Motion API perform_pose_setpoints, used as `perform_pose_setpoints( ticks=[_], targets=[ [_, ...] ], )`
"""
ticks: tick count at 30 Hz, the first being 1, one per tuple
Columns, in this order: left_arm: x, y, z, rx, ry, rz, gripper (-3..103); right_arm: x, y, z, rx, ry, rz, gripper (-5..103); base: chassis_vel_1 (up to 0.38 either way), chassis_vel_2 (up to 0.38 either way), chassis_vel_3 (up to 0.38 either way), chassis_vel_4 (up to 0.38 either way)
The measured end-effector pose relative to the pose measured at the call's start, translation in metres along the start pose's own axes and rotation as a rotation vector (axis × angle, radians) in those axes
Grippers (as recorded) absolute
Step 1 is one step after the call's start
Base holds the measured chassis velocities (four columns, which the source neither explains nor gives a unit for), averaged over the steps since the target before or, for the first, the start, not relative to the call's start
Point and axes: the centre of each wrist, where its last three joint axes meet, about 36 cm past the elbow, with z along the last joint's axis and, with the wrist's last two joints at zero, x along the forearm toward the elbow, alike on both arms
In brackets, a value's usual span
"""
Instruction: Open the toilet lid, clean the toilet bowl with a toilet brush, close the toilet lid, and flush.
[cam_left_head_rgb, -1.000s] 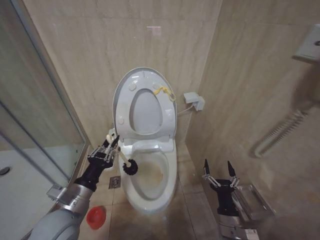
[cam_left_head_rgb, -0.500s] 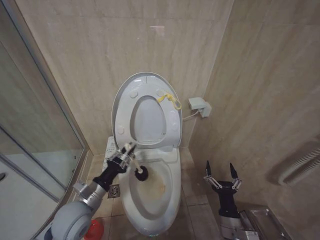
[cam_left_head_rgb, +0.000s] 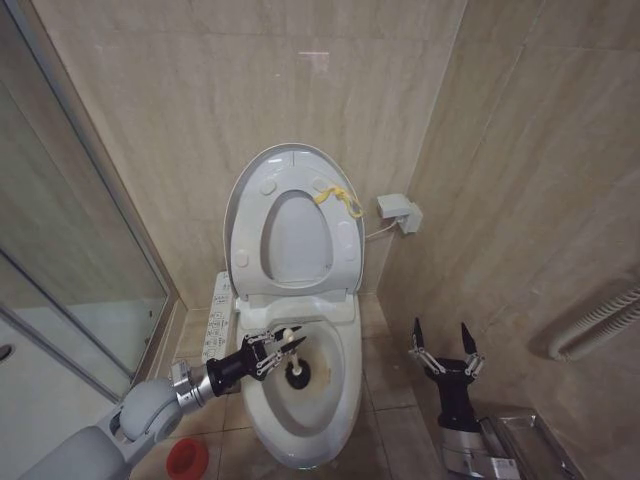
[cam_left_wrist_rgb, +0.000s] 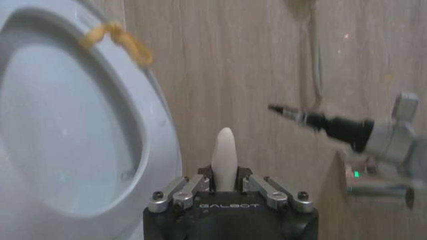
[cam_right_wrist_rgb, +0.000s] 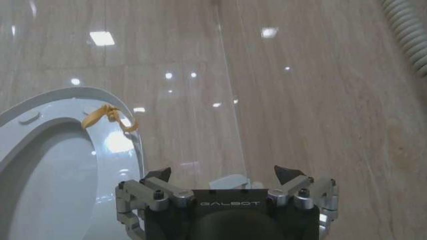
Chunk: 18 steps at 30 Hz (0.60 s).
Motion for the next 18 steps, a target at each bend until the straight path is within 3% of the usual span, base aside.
perform_pose_setpoints(
  ticks=[3,6,13,15,17,18],
  targets=[
    [0.005,0.002,0.015,-0.027,0.043,-0.022,22,-0.005,0.002,0.004,-0.009,-0.003,0.000,100,0.000,0.000,0.000,0.000],
    [0.006,-0.003,0.055,-0.036,0.096,-0.114,22,-0.006,0.009,0.014,-0.030,0.007,0.006,100,0.000,0.000,0.000,0.000],
    [0.004,-0.007,0.089,-0.023,0.125,-0.138,22,-0.004,0.013,0.020,-0.039,0.017,0.011,100,0.000,0.000,0.000,0.000],
    [0.003,-0.006,0.091,-0.022,0.123,-0.142,22,-0.004,0.013,0.020,-0.038,0.017,0.011,100,0.000,0.000,0.000,0.000],
    [-0.008,-0.005,0.079,0.004,0.055,-0.161,22,-0.005,0.013,0.020,-0.036,0.016,0.010,100,0.000,0.000,0.000,0.000],
    [-0.008,-0.005,0.079,0.004,0.055,-0.161,22,-0.005,0.013,0.020,-0.036,0.016,0.010,100,0.000,0.000,0.000,0.000]
  ],
)
